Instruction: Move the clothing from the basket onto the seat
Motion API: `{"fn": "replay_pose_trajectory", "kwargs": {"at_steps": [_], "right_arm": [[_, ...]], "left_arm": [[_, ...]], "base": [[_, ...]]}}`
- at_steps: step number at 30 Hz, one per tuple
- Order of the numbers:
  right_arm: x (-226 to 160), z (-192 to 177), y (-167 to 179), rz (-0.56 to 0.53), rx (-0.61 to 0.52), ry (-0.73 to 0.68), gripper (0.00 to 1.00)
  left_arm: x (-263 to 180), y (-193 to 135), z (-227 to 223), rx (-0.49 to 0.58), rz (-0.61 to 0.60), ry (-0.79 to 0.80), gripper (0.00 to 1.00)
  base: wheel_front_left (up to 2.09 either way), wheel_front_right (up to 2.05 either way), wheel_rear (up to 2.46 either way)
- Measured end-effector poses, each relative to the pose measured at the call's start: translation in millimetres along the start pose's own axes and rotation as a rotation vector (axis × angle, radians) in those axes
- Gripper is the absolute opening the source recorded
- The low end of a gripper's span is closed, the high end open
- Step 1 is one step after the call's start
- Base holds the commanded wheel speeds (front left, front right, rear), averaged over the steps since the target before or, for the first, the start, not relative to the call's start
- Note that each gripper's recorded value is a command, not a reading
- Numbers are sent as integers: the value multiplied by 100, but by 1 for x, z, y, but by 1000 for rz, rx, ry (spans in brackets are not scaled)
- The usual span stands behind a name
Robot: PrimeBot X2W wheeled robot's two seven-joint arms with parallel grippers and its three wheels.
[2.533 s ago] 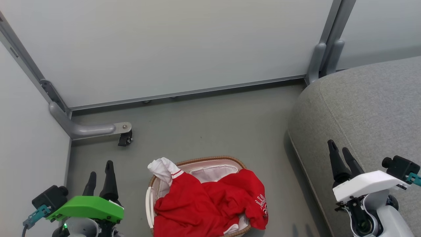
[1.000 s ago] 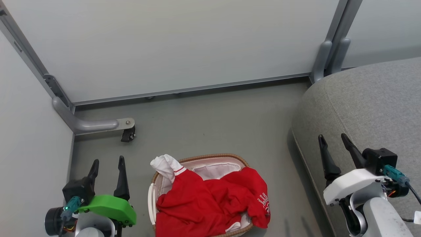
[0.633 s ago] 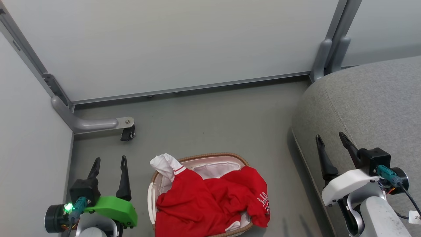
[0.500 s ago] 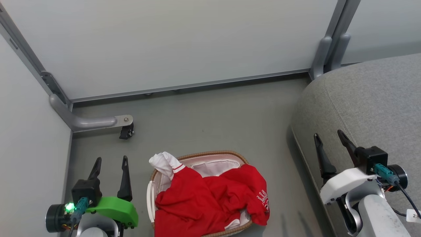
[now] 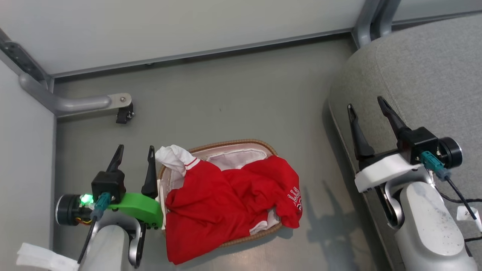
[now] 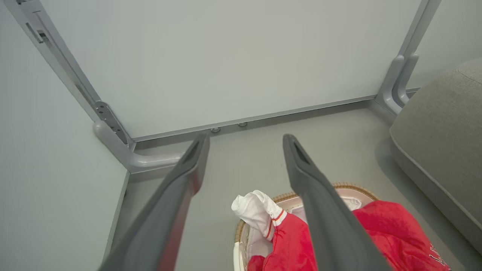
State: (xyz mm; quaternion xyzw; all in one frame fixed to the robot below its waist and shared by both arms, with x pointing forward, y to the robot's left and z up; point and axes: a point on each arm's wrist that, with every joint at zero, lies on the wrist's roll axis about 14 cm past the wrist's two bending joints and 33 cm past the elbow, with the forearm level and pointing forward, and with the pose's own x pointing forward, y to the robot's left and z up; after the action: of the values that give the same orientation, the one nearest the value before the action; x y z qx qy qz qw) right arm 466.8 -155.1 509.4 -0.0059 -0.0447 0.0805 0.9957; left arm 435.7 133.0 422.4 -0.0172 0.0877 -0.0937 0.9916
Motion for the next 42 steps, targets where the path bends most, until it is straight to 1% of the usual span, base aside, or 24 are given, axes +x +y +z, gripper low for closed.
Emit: {"fn": "replay_pose_trajectory", "kwargs": {"at_steps": [4, 10, 17, 29, 31, 33, 38, 42], "right_arm": [[14, -7, 1, 11, -22, 0, 100], [34, -24, -5, 6, -20, 7, 100], [51, -42, -11, 2, 22, 7, 100], [53, -86, -35, -53, 51, 74, 100], [52, -95, -37, -55, 50, 91, 100], [52, -103, -39, -61, 52, 106, 100], [48, -127, -43, -70, 52, 158, 100], [44, -140, -45, -79, 60, 189, 100]], "left_arm": [[22, -8, -16, 28, -43, 38, 100], [52, -19, -52, 32, -105, 123, 100], [77, -28, -106, 57, -171, 236, 100], [78, -46, -213, 67, -258, 485, 100], [79, -46, -227, 81, -266, 516, 100], [81, -46, -240, 119, -289, 542, 100], [85, -37, -272, 165, -265, 623, 100], [83, -37, -293, 197, -271, 689, 100]], "base": [[0, 0, 0], [0, 0, 0], [0, 0, 0], [0, 0, 0], [0, 0, 0], [0, 0, 0], [0, 0, 0], [0, 0, 0]]}}
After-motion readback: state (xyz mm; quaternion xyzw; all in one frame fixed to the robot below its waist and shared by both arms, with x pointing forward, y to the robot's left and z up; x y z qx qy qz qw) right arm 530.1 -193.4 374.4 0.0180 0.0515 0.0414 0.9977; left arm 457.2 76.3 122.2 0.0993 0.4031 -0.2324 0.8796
